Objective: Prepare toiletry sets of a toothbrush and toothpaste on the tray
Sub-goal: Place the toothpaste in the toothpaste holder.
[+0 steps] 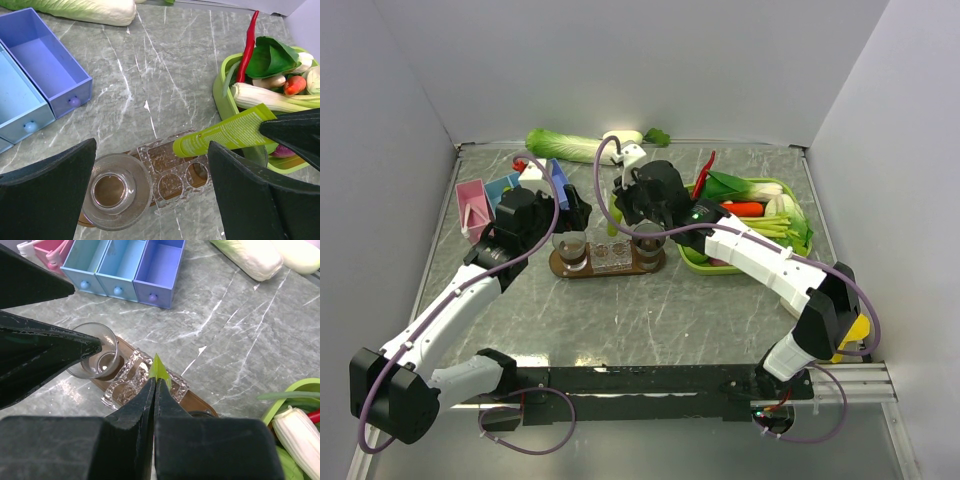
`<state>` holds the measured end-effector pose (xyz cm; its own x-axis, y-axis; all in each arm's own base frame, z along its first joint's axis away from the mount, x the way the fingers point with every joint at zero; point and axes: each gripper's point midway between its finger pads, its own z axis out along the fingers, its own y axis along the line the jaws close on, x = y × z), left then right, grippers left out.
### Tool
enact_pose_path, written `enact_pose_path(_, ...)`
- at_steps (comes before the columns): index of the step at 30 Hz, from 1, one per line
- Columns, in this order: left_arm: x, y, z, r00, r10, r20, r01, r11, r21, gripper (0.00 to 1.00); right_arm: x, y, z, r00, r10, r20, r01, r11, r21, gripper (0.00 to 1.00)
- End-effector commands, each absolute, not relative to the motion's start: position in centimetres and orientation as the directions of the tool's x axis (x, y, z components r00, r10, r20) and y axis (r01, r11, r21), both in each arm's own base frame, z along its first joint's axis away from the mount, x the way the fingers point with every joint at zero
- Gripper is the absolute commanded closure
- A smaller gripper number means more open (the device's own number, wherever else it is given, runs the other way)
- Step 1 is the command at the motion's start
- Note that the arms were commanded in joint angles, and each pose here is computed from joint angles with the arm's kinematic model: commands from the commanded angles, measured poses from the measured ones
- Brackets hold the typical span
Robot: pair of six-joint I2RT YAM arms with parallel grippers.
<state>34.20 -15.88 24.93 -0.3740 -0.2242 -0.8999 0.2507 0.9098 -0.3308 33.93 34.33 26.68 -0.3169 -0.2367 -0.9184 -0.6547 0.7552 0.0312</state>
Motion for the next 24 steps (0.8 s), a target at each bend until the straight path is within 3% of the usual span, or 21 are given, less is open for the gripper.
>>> enact_pose_path(1, 34.4, -16.2, 27.7, -0.328, -0.257, -0.909, 0.276, 0.894, -0.353, 0.03, 33.2, 34.6, 30.7, -0.255, -0.162, -0.953, -0.672, 0.739, 0.054, 1.00)
enact_pose_path(24, 34.5, -16.4, 27.2, -0.346, -0.250, -0.904, 0.277, 0.894, -0.353, 0.03, 34.4, 35.0, 28.1, -0.269, -0.229, -0.936, -0.644, 0.765, -0.002, 1.00)
